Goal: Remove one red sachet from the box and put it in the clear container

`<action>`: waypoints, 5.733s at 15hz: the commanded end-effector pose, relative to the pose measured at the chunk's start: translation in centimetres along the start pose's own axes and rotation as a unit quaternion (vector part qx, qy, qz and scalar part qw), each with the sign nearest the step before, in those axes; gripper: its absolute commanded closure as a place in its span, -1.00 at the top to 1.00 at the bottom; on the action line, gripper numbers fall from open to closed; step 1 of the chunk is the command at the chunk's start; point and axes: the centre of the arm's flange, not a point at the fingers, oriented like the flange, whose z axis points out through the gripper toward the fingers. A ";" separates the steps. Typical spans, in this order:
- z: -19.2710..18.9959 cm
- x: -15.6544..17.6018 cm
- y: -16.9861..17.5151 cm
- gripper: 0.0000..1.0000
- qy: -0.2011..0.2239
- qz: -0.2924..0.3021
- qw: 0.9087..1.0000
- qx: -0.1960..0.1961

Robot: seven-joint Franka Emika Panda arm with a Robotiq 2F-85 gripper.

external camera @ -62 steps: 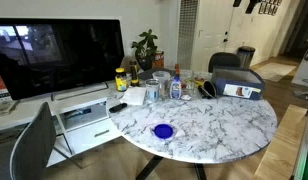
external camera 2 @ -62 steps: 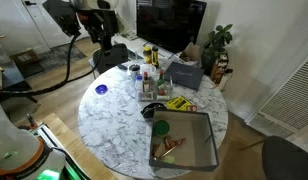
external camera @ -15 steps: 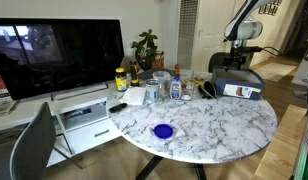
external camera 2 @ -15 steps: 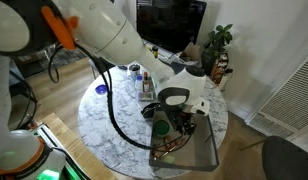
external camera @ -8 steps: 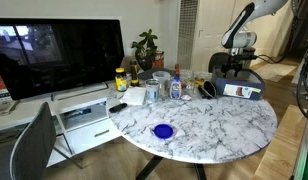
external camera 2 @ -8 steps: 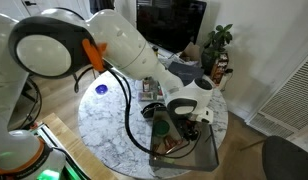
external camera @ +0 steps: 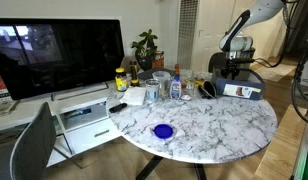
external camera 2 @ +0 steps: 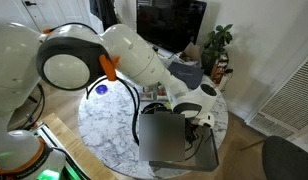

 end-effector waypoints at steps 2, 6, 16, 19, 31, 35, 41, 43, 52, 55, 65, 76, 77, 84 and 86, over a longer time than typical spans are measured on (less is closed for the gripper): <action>1.2 1.5 1.0 -0.12 -0.031 0.005 0.999 0.012; 1.8 1.8 1.5 -0.27 -0.056 0.010 0.998 0.011; 2.2 2.7 1.8 -1.00 -0.060 0.007 0.998 0.012; 1.3 2.3 1.7 -1.00 -0.058 0.002 0.998 0.009; -11.0 -7.0 2.7 -1.00 0.015 -0.113 0.992 0.045; -13.9 -12.3 1.3 -1.00 0.027 -0.207 0.975 0.077; -16.6 -20.0 -3.9 -1.00 0.102 -0.331 0.930 0.123; -17.6 -22.6 -6.0 -1.00 0.132 -0.360 0.914 0.133; -19.1 -23.8 -10.2 -0.98 0.169 -0.387 0.891 0.167; -18.6 -23.2 -9.8 -0.98 0.164 -0.381 0.894 0.168; -24.6 -20.6 -25.8 -1.00 0.203 -0.450 0.845 0.203; -15.0 -14.4 -30.4 -1.00 0.200 -0.288 0.907 0.235; -14.2 -14.0 -30.3 -1.00 0.200 -0.274 0.914 0.223; -9.0 -12.3 -30.9 -1.00 0.194 -0.222 0.938 0.181; -8.1 -12.0 -30.9 -1.00 0.190 -0.214 0.941 0.178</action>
